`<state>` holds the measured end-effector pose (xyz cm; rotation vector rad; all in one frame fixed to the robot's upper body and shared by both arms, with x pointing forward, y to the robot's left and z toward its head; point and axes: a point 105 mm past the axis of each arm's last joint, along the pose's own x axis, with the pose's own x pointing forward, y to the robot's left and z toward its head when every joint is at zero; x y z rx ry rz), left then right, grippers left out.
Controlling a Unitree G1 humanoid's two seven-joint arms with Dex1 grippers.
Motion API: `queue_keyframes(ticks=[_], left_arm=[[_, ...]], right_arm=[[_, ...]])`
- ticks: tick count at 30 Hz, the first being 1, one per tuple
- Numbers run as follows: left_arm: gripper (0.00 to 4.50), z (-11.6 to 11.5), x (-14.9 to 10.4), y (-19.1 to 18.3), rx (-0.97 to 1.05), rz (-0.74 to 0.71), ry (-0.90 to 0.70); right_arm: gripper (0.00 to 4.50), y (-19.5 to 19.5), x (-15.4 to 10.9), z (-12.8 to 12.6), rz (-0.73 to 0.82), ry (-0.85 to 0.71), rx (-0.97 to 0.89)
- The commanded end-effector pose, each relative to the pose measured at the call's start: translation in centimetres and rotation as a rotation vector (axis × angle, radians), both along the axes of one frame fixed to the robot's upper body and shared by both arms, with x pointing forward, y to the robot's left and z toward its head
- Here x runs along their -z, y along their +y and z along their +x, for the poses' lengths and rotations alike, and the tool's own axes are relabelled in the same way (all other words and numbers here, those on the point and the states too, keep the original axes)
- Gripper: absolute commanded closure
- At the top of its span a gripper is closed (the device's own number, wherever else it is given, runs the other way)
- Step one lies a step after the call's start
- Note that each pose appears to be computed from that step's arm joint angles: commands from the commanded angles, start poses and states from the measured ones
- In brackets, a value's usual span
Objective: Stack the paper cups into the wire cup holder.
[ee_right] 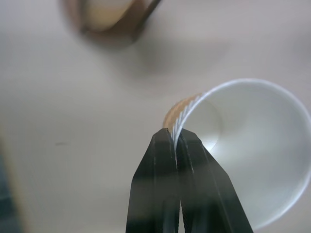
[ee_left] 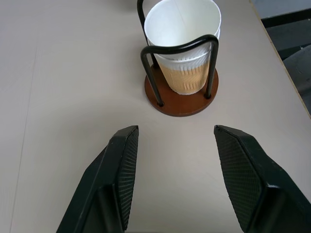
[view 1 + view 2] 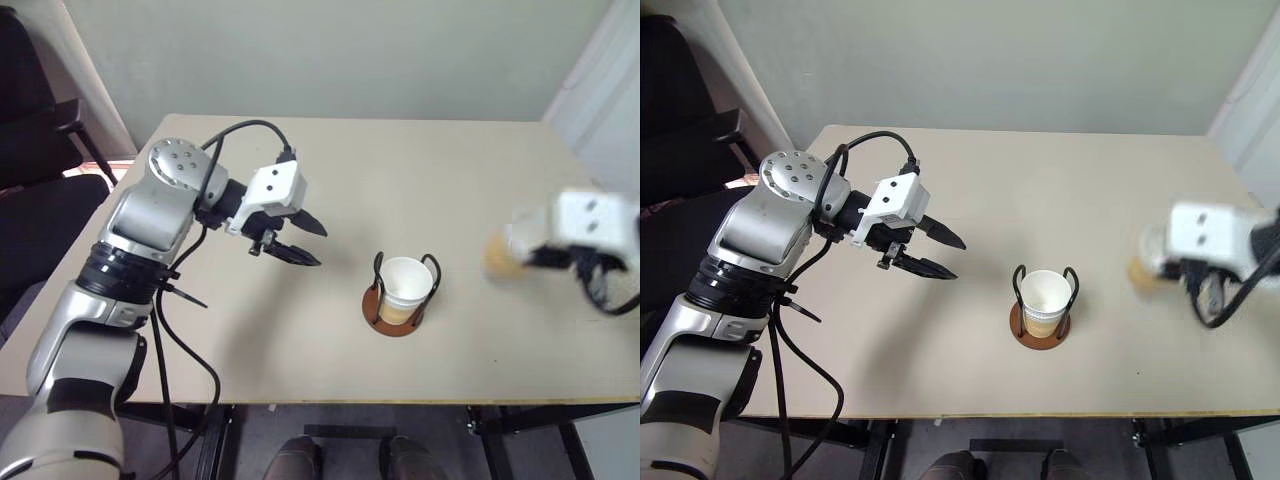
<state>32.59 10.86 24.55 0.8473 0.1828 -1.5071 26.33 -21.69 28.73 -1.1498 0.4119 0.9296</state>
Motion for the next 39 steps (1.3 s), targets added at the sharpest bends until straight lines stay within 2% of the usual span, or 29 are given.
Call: queue_keyframes(ticks=[1, 4, 9, 13, 23, 32, 35, 39], left_arm=[[1.88, -0.1, -1.0, 0.3, 0.002, -0.009, -0.042], [1.88, -0.2, -1.1, 0.2, 0.009, -0.006, -0.042], [1.88, -0.2, -1.0, 0.0, 0.011, -0.004, -0.042], [1.88, -0.3, -1.0, 0.0, 0.007, -0.001, -0.043], [1.88, -0.3, -0.9, 0.1, -0.002, 0.002, -0.044], [1.88, -0.3, -1.2, -0.1, 0.002, 0.006, -0.052], [1.88, -0.3, -1.1, -0.1, 0.004, 0.007, -0.051], [1.88, -0.1, -1.0, 0.0, -0.001, 0.011, -0.051]], right_arm=[[4.47, 2.9, -3.1, -0.9, 0.018, 0.002, -0.149], [4.47, 5.7, -4.4, -1.1, 0.022, 0.026, -0.256], [4.47, 8.9, -3.1, -1.6, -0.019, 0.112, -0.388], [4.47, 9.2, -1.0, -1.5, -0.073, 0.161, -0.425], [4.47, 9.9, 1.7, -1.1, -0.127, 0.182, -0.487], [4.47, 11.2, 2.5, -1.0, -0.132, 0.164, -0.527], [3.86, 12.5, 1.4, -0.3, -0.051, 0.133, -0.513], [2.53, 12.7, -0.5, 0.9, 0.063, 0.101, -0.424]])
